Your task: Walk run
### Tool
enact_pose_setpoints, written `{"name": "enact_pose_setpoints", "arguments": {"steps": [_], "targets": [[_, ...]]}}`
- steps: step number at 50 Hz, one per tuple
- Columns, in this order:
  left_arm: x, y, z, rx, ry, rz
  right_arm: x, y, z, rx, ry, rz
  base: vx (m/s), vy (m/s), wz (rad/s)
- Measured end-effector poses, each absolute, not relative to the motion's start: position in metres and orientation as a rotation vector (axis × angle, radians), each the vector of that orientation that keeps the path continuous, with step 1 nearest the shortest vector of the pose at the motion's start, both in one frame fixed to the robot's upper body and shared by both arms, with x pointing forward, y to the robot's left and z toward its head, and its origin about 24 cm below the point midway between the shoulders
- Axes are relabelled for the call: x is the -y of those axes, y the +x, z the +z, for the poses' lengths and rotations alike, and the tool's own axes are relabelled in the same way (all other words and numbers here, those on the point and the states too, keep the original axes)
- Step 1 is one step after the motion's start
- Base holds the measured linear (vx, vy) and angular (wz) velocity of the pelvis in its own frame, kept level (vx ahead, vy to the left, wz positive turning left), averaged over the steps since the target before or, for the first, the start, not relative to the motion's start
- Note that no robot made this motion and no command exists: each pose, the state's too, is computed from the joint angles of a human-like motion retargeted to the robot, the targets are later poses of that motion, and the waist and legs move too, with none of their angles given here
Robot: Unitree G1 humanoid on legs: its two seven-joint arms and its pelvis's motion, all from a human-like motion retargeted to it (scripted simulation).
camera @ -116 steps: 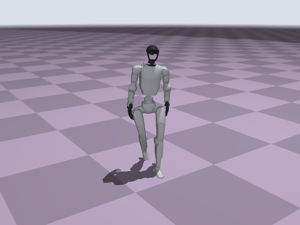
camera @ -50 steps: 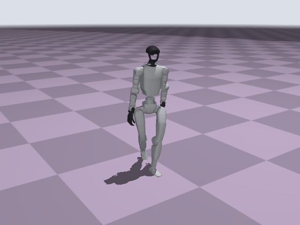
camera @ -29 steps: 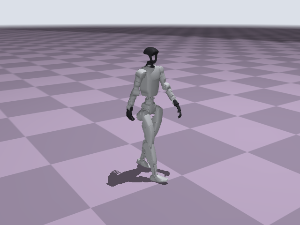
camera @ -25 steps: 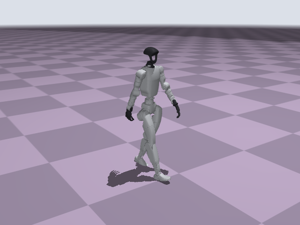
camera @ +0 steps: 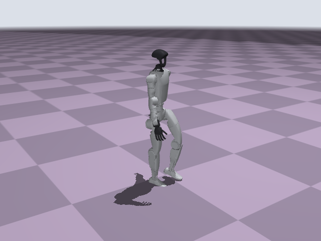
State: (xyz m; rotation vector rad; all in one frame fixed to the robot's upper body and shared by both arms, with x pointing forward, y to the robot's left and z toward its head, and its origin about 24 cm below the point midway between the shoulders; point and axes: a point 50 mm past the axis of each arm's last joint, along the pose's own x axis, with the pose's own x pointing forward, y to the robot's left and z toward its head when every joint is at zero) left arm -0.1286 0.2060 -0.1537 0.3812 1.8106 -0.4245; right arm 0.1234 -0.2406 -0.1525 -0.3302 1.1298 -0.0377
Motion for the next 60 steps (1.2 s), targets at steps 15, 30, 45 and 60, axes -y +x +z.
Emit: {"name": "enact_pose_setpoints", "arguments": {"steps": [15,30,45,60], "targets": [[-0.193,-0.171,-0.139,-1.966,0.23,-0.347,0.251,0.144,-0.141,-1.025,-0.428,-0.07,0.77,0.03,-0.56],[-0.226,0.081,-0.165,-1.316,0.541,-0.328,0.169,-0.067,-0.175,-1.721,-0.129,0.172,0.7,0.09,0.27],[-0.21,0.213,-0.113,-0.73,0.531,-0.316,0.145,-0.1,-0.167,-1.8,0.156,0.118,0.51,-0.07,-0.03],[-0.202,-0.011,-0.175,-1.425,0.677,-0.593,0.187,-0.026,-0.178,-1.637,-0.032,0.016,0.72,-0.06,0.0]]}}
